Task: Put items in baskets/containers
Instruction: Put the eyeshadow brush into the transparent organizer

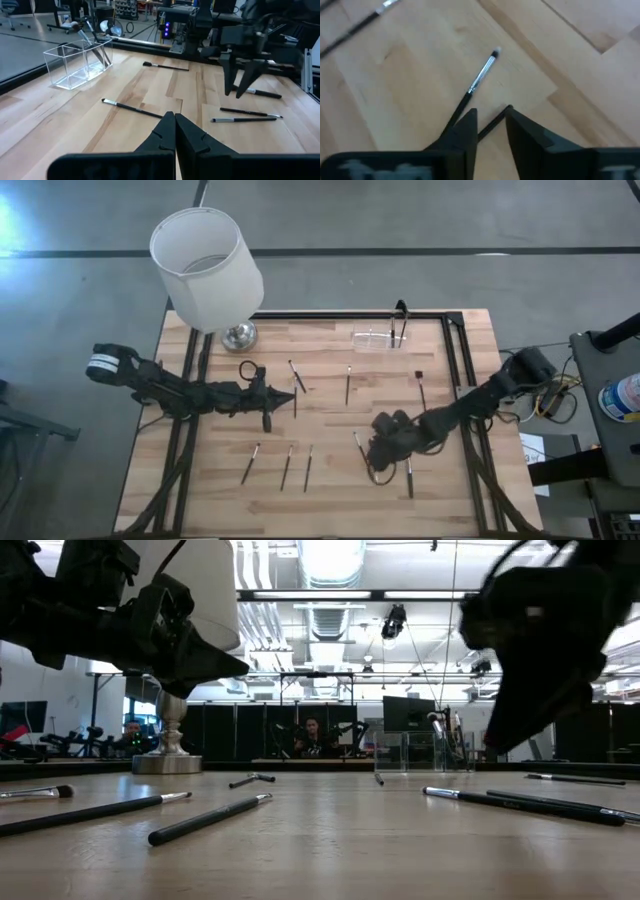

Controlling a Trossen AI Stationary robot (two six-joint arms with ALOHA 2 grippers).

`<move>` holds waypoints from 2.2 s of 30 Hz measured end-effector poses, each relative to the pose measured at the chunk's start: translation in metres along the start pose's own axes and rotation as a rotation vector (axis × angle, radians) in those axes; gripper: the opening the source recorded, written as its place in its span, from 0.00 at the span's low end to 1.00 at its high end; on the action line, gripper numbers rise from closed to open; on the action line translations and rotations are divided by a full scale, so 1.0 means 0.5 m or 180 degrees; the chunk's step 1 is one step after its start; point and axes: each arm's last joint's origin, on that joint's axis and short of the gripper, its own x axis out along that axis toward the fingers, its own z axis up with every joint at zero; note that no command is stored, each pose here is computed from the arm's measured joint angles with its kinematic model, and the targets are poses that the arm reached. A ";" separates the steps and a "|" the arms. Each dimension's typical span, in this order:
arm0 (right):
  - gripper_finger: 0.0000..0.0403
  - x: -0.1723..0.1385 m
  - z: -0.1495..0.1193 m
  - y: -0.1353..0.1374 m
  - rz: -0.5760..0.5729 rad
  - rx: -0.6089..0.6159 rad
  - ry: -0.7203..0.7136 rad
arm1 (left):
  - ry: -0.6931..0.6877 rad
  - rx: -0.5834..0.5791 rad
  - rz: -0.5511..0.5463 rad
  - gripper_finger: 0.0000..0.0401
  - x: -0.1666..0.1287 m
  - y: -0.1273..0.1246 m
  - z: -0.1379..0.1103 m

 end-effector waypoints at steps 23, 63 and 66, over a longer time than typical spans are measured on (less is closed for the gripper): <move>0.31 0.114 0.135 0.061 -0.0776 -0.0191 0.0859 | 0.0029 -0.0049 0.0005 0.00 0.000 0.000 -0.001; 0.06 0.095 0.134 0.062 -0.0318 -0.0450 0.0512 | 0.0032 -0.0082 0.0005 0.00 0.000 0.000 -0.001; 0.06 0.062 0.146 0.074 -0.0213 -0.0581 0.0149 | 0.0032 -0.0082 0.0006 0.00 0.000 0.000 -0.001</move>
